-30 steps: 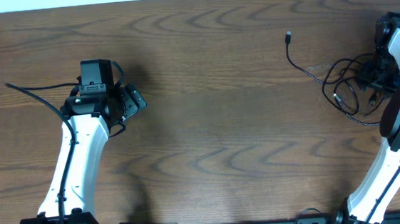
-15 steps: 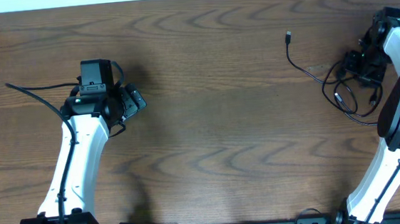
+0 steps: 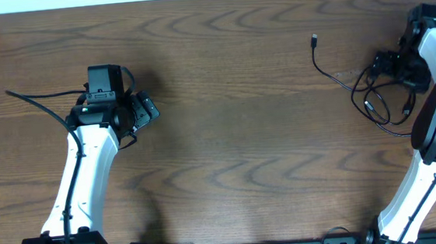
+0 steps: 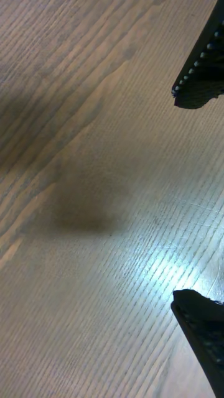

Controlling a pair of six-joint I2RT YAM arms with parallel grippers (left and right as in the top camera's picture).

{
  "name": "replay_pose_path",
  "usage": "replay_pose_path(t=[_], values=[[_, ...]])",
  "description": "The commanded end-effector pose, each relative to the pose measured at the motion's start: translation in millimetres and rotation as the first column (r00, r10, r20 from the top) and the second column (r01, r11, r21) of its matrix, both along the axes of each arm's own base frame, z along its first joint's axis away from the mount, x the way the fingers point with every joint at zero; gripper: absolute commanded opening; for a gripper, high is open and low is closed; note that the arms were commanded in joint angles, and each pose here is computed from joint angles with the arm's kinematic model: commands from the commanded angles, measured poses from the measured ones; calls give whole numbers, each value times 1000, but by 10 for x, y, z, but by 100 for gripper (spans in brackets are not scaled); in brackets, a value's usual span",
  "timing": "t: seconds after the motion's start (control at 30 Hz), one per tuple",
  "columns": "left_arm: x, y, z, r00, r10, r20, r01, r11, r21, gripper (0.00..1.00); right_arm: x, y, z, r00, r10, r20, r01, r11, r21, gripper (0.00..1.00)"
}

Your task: Untangle cables

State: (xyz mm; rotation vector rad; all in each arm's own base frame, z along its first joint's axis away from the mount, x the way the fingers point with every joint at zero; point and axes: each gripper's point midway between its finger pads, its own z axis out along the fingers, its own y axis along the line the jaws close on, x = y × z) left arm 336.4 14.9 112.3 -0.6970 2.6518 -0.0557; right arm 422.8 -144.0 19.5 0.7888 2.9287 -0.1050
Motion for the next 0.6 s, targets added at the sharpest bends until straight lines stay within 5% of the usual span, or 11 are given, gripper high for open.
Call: replay_pose_path(t=[0.0,0.3,0.57], values=[[13,29,8,1000,11,0,-11,1000,9,98,230,-73,332,995,-4,95,9,998,-54,99],[13,29,8,1000,11,0,-11,1000,9,98,756,286,574,953,63,298,-80,996,47,99],[13,29,8,1000,11,0,-11,1000,9,98,913,627,623,933,73,354,-123,985,119,99]])
